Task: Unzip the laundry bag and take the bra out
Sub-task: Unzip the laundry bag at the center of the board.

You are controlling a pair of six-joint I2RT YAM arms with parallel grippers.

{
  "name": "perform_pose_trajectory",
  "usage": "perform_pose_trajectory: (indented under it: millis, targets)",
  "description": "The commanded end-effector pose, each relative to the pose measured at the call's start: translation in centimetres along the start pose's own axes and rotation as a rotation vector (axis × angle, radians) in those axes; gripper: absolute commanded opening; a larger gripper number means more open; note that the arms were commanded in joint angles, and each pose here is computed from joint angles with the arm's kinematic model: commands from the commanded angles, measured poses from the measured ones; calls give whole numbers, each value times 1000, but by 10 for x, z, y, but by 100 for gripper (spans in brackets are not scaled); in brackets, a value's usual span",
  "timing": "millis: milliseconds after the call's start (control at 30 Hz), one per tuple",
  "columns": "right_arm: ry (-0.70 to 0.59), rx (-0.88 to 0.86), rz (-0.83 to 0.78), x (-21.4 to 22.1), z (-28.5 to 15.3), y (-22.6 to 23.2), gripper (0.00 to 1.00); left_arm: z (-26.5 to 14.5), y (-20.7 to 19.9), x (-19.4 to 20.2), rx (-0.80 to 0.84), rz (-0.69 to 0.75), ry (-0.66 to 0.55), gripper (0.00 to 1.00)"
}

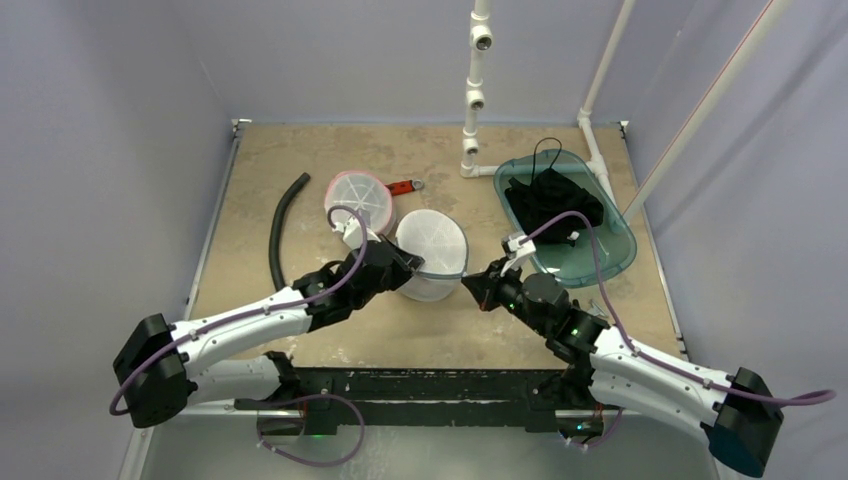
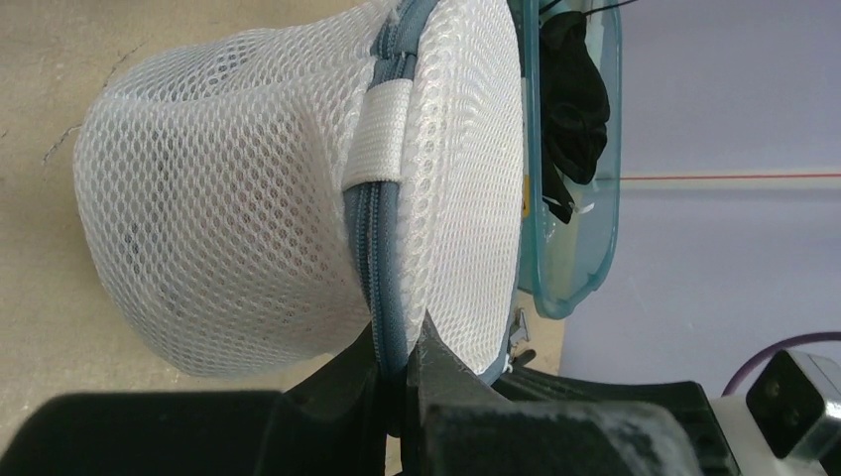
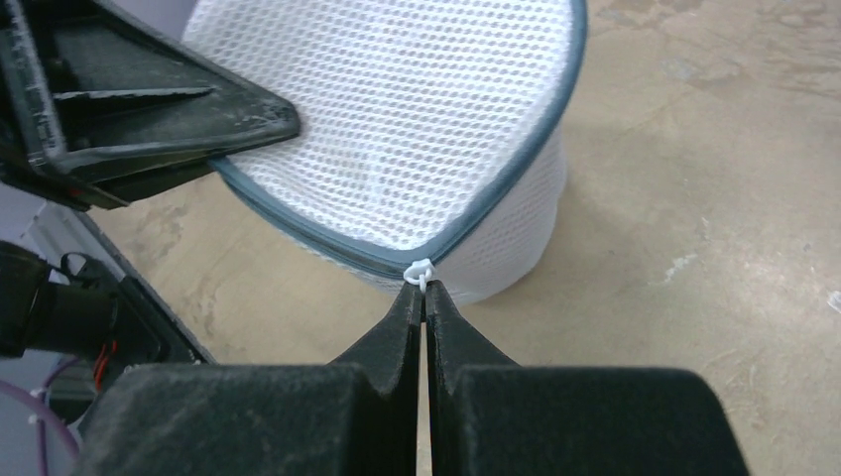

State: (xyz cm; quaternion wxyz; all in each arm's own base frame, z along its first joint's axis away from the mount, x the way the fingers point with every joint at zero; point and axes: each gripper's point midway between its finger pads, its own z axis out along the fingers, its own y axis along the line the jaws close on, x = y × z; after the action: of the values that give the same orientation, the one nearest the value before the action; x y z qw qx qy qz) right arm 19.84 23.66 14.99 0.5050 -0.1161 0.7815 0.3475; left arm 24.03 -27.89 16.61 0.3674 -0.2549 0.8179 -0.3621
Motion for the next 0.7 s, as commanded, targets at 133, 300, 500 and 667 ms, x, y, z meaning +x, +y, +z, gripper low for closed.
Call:
perform_pose_trajectory:
  millis: [133,300,500,667]
  targets:
    - [-67,228,90,-4,-4,-41,0,-3,-2,-27,58,138,-22,0]
    - [-93,207,77,-8,-8,-39,0,5,-8,-21,107,250,75,0]
    - [-113,33,13,-13,-13,-12,0,26,-8,-34,122,349,140,21]
    - [-73,13,26,2,-8,-12,0,41,5,-26,83,332,199,58]
